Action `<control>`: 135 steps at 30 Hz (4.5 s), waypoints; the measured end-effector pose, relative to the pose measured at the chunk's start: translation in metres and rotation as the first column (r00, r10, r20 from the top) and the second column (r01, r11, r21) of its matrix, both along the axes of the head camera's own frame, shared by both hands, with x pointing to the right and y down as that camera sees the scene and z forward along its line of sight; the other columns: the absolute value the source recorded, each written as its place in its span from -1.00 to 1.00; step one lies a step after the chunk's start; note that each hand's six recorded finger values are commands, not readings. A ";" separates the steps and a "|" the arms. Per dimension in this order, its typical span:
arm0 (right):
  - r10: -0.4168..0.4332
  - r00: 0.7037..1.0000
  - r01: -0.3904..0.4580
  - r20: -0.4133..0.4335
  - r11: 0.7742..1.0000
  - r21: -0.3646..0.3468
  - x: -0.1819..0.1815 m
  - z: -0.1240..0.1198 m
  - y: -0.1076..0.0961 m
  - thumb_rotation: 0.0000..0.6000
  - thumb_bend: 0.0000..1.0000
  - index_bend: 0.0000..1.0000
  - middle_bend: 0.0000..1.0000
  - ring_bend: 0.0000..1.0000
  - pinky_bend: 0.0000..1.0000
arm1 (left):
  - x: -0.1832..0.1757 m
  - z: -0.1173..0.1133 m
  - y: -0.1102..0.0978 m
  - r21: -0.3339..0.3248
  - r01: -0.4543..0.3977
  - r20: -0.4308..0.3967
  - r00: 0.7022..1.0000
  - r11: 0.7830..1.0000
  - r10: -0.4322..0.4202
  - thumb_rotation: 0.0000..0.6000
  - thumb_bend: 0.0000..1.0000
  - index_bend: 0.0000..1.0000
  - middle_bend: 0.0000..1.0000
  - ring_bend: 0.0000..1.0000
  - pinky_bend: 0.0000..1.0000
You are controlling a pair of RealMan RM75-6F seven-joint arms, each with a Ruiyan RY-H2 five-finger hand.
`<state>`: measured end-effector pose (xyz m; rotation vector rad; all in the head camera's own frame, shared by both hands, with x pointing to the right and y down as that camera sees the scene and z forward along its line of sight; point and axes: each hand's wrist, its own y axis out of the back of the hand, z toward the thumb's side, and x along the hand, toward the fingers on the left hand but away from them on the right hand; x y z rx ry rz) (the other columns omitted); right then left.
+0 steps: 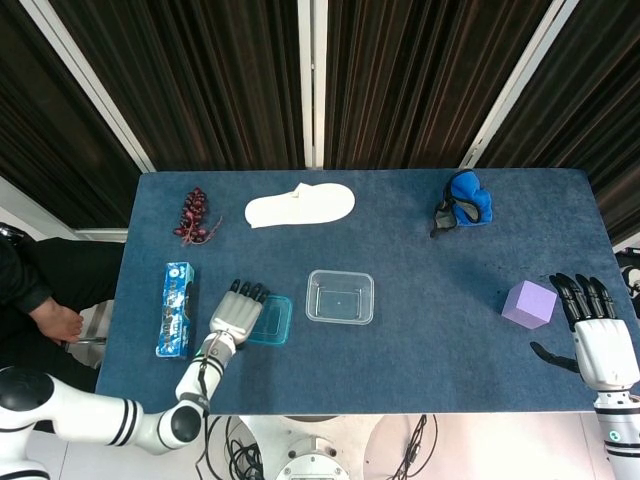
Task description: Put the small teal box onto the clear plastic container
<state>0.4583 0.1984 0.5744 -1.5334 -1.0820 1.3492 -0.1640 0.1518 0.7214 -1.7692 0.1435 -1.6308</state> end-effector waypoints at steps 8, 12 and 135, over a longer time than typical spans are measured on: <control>0.009 1.000 -0.009 0.001 1.000 0.000 0.003 0.001 0.000 1.00 -0.96 -1.00 -0.82 -1.00 -0.97 | 0.008 0.001 -0.006 -0.018 0.016 0.016 1.000 1.000 -0.016 1.00 -1.00 -0.87 -1.00 -1.00 -0.93; 0.012 1.000 -0.012 0.002 1.000 -0.003 0.004 0.002 0.001 1.00 -0.96 -1.00 -0.82 -1.00 -0.97 | 0.010 0.003 -0.007 -0.021 0.022 0.017 1.000 1.000 -0.022 1.00 -1.00 -0.81 -0.99 -1.00 -0.93; 0.059 0.998 -0.059 0.020 0.998 0.012 0.024 -0.007 0.015 1.00 -0.96 -1.00 -0.83 -1.00 -0.97 | 0.203 -0.034 -0.059 0.065 0.018 0.123 0.992 0.998 -0.025 1.00 -1.00 -0.58 -0.62 -0.93 -0.77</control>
